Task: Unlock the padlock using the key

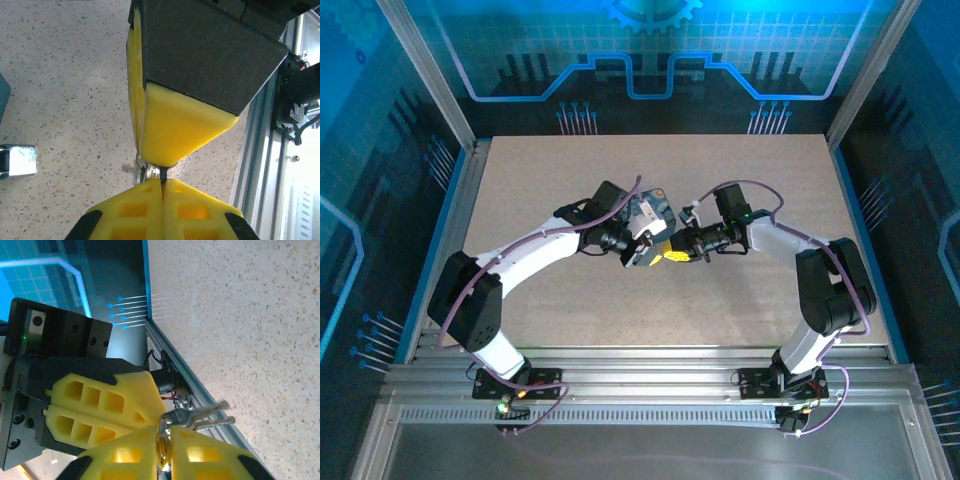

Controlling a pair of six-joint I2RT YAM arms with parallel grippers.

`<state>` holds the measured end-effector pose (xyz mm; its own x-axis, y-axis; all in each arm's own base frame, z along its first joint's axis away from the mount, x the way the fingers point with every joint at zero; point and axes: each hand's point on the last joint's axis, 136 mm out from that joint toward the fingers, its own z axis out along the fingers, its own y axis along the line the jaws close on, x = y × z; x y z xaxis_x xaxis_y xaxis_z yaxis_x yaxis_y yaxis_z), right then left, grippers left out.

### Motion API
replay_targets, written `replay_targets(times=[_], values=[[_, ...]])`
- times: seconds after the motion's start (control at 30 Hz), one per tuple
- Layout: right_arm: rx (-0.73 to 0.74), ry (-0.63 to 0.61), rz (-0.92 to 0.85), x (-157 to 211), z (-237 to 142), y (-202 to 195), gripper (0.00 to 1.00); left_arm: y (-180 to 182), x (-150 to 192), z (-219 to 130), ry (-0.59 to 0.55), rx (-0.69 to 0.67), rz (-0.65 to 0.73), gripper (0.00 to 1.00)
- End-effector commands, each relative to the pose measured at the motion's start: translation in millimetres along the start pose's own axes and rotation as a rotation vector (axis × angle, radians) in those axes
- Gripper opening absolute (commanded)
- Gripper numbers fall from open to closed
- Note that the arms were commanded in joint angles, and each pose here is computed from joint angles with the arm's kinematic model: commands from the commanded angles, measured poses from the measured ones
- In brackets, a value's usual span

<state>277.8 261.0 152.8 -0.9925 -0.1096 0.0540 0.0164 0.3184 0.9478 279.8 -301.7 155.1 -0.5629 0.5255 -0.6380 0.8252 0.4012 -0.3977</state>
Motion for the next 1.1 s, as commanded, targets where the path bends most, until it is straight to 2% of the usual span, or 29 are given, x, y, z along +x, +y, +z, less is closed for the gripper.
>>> replay_targets(times=[0.0, 0.1, 0.13, 0.2, 0.3, 0.37, 0.43, 0.53, 0.67, 0.73, 0.97, 1.07], values=[[-0.027, 0.016, -0.028, 1.5, 3.0, 12.2, 0.07, -4.5, -8.9, -7.2, -0.043, 0.010, 0.038, 0.00], [-0.023, -0.002, -0.012, 1.4, -1.2, 8.6, 0.02, 10.6, -12.0, -12.8, -0.072, -0.057, 0.003, 0.00], [-0.025, -0.010, -0.006, 0.8, -2.7, 7.3, 0.02, 16.7, -12.4, -15.6, -0.085, -0.074, -0.023, 0.04], [-0.042, -0.049, -0.006, -4.6, -7.6, 6.0, 0.01, 28.8, -14.1, -23.3, -0.112, -0.097, -0.100, 0.30], [-0.071, -0.116, -0.046, -14.0, -14.9, 11.7, 0.00, 29.2, -14.6, -29.7, -0.136, -0.066, -0.193, 0.43], [-0.073, -0.151, -0.061, -17.6, -17.3, 10.8, 0.00, 24.2, -16.0, -30.7, -0.158, -0.037, -0.241, 0.47], [-0.083, -0.171, -0.084, -22.5, -17.8, 14.0, 0.00, 26.2, -19.6, -32.0, -0.203, -0.032, -0.337, 0.49], [-0.088, -0.183, -0.105, -29.6, -17.6, 16.5, 0.00, 33.7, -22.3, -32.0, -0.261, 0.007, -0.552, 0.50], [-0.086, -0.206, -0.133, -37.7, -17.7, 19.0, 0.00, 23.7, -31.7, -28.6, -0.306, 0.149, -0.739, 0.49], [-0.082, -0.206, -0.130, -38.2, -15.7, 18.1, 0.00, 21.6, -37.2, -32.5, -0.343, 0.175, -0.763, 0.49], [-0.106, -0.197, -0.173, -41.7, -9.3, 33.5, 0.00, 23.5, -36.4, -30.3, -0.322, 0.161, -0.779, 0.49], [-0.107, -0.193, -0.171, -40.2, -5.0, 33.8, 0.00, 22.1, -40.8, -29.5, -0.331, 0.187, -0.778, 0.46]])
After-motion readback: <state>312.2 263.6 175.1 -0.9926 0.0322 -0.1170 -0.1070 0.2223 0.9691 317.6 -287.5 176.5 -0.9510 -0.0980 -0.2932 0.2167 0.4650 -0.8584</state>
